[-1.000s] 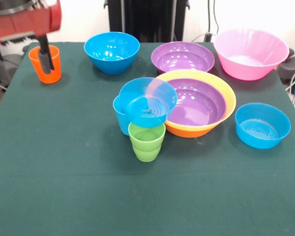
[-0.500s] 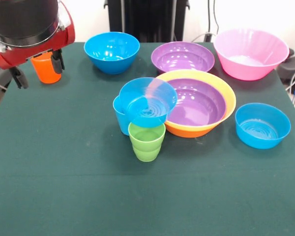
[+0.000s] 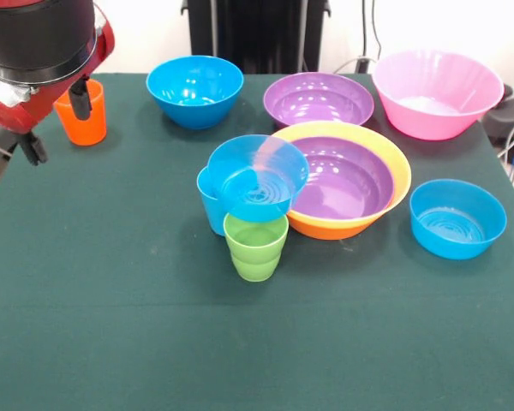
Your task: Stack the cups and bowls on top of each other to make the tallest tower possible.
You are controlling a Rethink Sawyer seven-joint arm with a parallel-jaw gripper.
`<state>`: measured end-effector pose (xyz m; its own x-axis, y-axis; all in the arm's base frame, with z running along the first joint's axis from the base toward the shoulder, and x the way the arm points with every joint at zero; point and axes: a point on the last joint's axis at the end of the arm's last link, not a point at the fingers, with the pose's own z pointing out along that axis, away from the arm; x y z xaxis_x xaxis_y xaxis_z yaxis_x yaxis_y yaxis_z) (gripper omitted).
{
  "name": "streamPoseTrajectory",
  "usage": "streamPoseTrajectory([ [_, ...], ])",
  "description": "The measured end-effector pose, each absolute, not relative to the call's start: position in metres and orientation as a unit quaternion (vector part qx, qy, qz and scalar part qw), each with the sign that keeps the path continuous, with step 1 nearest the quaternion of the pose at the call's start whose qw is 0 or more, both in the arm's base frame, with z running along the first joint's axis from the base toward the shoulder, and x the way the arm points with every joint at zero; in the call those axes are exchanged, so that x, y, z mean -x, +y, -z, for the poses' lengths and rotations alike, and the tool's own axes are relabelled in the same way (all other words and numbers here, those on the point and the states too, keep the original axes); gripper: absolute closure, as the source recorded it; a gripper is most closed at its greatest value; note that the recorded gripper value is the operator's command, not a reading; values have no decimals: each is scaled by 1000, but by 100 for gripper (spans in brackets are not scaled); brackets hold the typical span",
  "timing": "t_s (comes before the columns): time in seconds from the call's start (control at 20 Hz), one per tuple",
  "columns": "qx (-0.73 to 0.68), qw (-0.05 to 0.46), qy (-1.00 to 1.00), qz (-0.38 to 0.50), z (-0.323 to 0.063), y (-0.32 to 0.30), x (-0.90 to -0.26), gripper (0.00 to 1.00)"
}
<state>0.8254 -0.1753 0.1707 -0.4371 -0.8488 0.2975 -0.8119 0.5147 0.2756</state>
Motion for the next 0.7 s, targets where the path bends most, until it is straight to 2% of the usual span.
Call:
streamPoseTrajectory([
  [0.35, -532, 190, -823, 50, -165, -185, -825, 0],
  [0.7, -544, 77, -833, 59, -146, -207, -825, 0],
])
